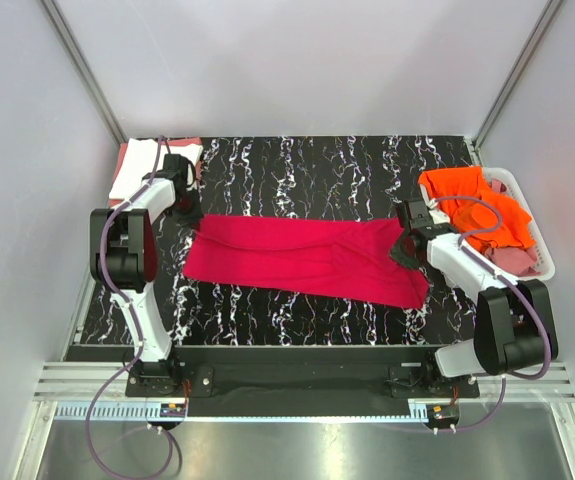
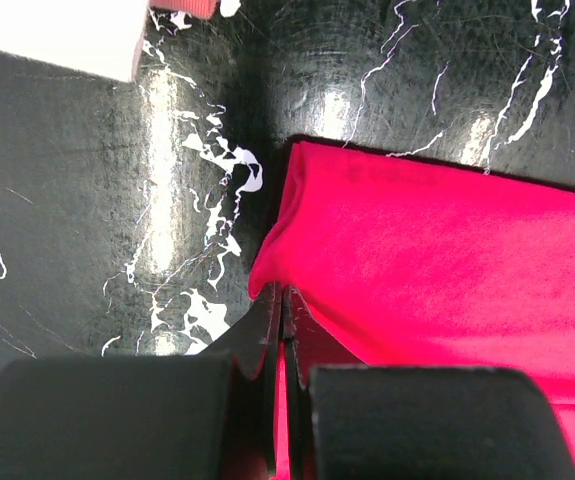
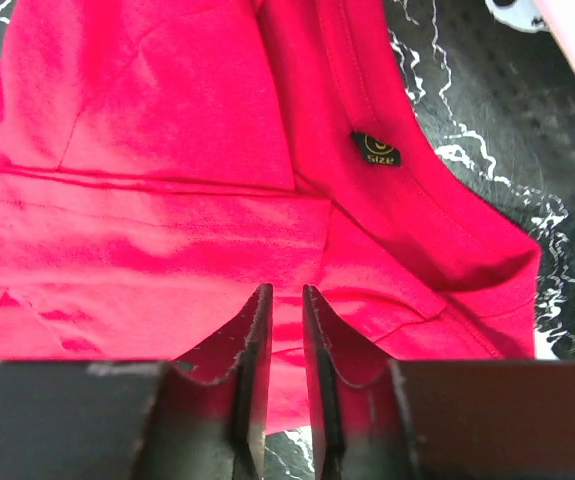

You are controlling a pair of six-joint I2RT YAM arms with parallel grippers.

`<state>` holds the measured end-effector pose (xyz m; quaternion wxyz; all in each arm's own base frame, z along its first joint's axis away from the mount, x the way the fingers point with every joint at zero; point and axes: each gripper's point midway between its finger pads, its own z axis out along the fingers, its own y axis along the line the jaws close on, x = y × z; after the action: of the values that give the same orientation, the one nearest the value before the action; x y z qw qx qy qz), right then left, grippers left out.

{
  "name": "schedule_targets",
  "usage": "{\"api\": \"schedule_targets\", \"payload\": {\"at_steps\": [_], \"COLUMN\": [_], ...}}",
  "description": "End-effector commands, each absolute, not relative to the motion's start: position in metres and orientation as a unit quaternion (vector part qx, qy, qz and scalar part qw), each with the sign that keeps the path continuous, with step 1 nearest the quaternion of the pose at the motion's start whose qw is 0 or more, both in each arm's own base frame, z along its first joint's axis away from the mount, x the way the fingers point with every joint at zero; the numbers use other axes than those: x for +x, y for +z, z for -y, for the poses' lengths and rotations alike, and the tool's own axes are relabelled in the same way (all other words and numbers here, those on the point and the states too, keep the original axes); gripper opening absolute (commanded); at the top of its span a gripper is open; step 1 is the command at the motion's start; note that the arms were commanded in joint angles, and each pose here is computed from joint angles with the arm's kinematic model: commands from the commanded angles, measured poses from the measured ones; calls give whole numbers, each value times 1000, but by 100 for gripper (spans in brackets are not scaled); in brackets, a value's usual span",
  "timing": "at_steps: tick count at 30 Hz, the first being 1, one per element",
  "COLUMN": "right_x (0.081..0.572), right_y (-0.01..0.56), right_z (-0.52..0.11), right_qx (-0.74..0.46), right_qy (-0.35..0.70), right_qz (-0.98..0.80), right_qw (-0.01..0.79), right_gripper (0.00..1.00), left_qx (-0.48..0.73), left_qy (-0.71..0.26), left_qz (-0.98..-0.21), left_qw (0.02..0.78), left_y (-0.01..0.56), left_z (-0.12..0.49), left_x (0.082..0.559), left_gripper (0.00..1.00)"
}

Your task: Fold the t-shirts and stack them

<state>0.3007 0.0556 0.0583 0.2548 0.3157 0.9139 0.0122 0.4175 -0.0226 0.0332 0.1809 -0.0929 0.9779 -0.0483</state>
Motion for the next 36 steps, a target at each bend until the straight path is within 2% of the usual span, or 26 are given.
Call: {"api": "schedule_targets", "payload": {"at_steps": [1, 8, 20, 25, 26, 27, 36], "right_x": [300, 302, 307, 309, 309, 309, 303], "right_y": [56, 33, 20, 21, 21, 21, 55], "right_z": [-61, -56, -63, -61, -60, -58, -33], "right_qx": [349, 363, 378, 380, 379, 376, 349], "right_qy": [26, 7, 25, 22, 21, 15, -25], "right_qz": [-902, -899, -893, -891, -891, -892, -884], "right_qw": [252, 242, 242, 248, 249, 251, 310], "right_gripper": [26, 35, 32, 17, 6, 0, 0], "left_qx": [-85, -84, -85, -85, -85, -85, -89], "left_qy": [-50, -50, -49, -48, -47, -47, -31], "left_qz": [-974, -974, -974, -974, -974, -974, -975], "left_qw": [205, 206, 204, 202, 203, 203, 201], "left_y": [42, 43, 41, 40, 40, 40, 34], "left_z": [22, 22, 22, 22, 21, 21, 16], "left_x": [429, 428, 427, 427, 428, 429, 433], "left_gripper": [0, 0, 0, 0, 0, 0, 0]}}
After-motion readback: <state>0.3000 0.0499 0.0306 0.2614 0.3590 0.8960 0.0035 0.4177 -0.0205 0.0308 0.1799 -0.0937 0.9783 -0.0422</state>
